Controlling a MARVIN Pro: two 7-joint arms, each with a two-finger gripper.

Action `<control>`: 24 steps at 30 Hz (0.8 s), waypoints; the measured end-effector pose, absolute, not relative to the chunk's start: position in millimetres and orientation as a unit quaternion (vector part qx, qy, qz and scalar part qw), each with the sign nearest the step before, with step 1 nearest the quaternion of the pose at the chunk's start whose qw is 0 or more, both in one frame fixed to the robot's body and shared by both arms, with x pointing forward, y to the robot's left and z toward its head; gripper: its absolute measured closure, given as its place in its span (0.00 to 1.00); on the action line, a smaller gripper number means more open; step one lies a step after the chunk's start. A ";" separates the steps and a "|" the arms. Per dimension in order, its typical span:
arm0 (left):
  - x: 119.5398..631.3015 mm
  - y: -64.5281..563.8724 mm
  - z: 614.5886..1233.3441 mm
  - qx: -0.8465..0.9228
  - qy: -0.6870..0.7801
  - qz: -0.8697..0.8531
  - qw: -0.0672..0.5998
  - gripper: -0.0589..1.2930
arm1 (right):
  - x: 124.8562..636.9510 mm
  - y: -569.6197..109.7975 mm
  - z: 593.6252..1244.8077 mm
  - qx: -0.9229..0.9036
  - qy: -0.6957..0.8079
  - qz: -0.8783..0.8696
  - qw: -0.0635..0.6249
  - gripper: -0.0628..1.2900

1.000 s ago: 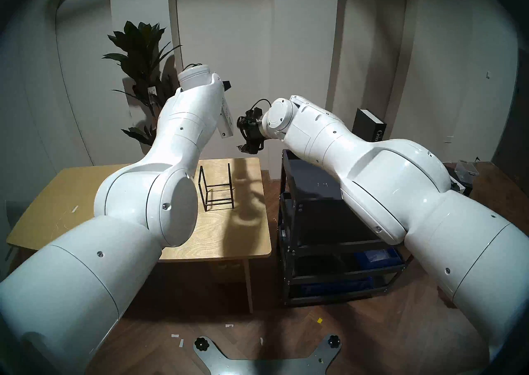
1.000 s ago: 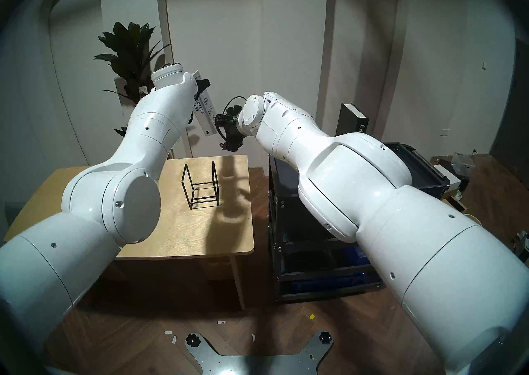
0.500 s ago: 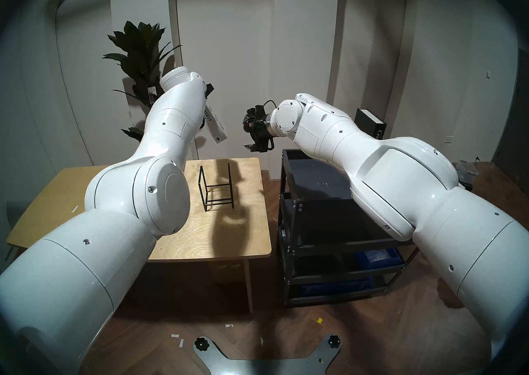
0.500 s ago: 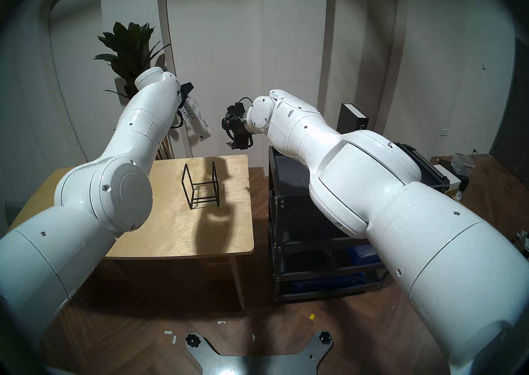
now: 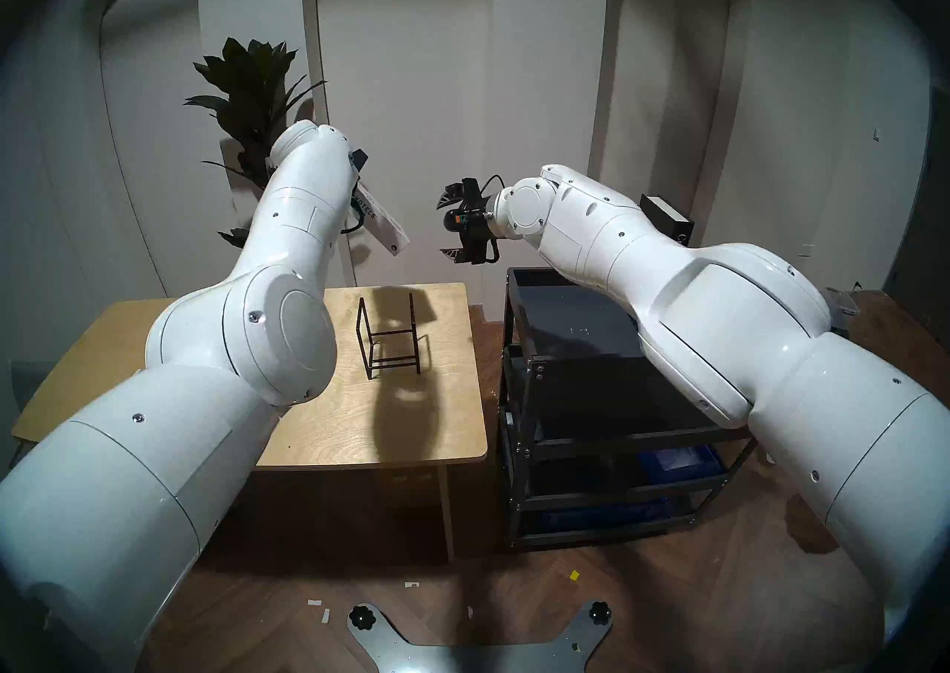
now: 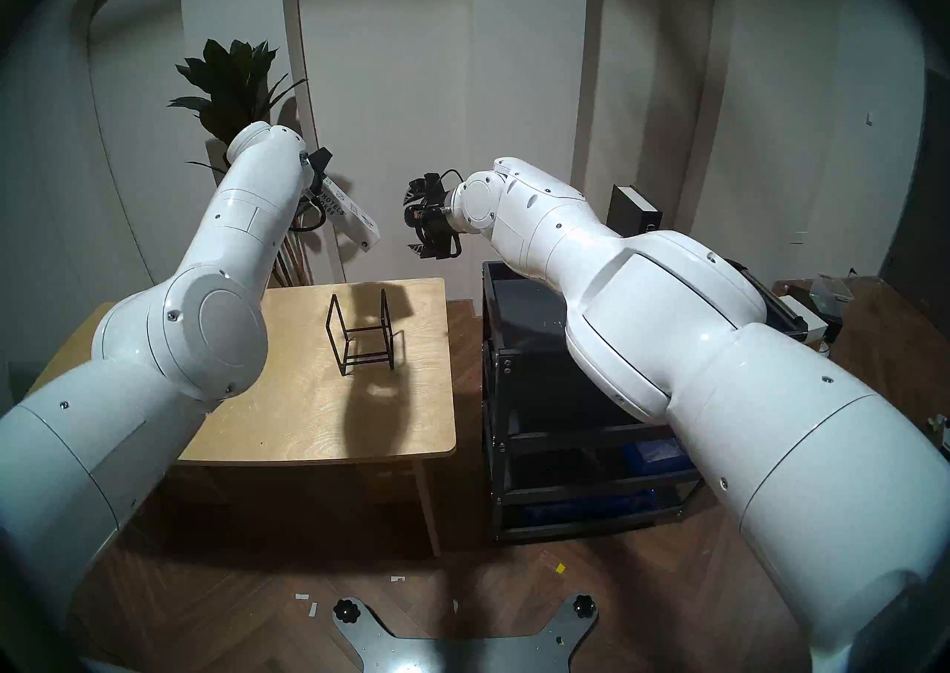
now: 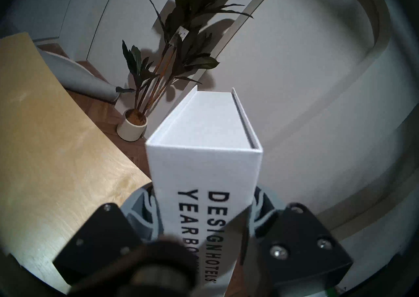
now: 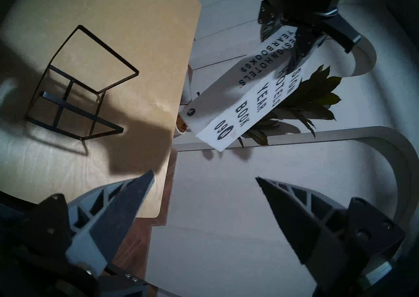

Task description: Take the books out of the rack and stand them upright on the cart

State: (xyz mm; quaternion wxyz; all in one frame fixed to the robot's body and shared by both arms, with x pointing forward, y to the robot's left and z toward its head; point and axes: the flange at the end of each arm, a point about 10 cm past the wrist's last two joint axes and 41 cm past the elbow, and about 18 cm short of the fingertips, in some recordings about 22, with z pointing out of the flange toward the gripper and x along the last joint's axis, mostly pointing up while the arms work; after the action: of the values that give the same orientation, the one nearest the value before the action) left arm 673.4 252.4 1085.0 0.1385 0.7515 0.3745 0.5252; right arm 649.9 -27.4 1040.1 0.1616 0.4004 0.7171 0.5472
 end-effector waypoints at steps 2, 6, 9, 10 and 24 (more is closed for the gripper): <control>674.0 245.7 1079.7 0.754 0.379 0.517 0.144 0.61 | 650.2 -27.0 1041.4 0.398 0.711 0.557 0.161 0.05; 674.6 236.7 1071.7 0.756 0.389 0.503 0.154 0.61 | 650.6 -26.7 1042.5 0.396 0.701 0.572 0.159 0.05; 674.7 232.3 1067.3 0.755 0.401 0.494 0.162 0.61 | 651.0 -26.9 1042.5 0.395 0.693 0.583 0.157 0.05; 674.7 232.0 1067.0 0.753 0.405 0.491 0.165 0.61 | 651.2 -27.0 1042.4 0.394 0.690 0.587 0.157 0.05; 673.2 251.5 1076.8 0.723 0.463 0.481 0.177 0.61 | 652.1 -27.8 1037.2 0.395 0.666 0.614 0.153 0.05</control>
State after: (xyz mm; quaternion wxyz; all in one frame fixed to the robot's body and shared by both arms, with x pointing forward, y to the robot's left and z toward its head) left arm 673.2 251.5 1076.8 0.1772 0.7229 0.4629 0.4813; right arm 652.1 -27.8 1037.2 0.1535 0.3947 0.6658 0.6143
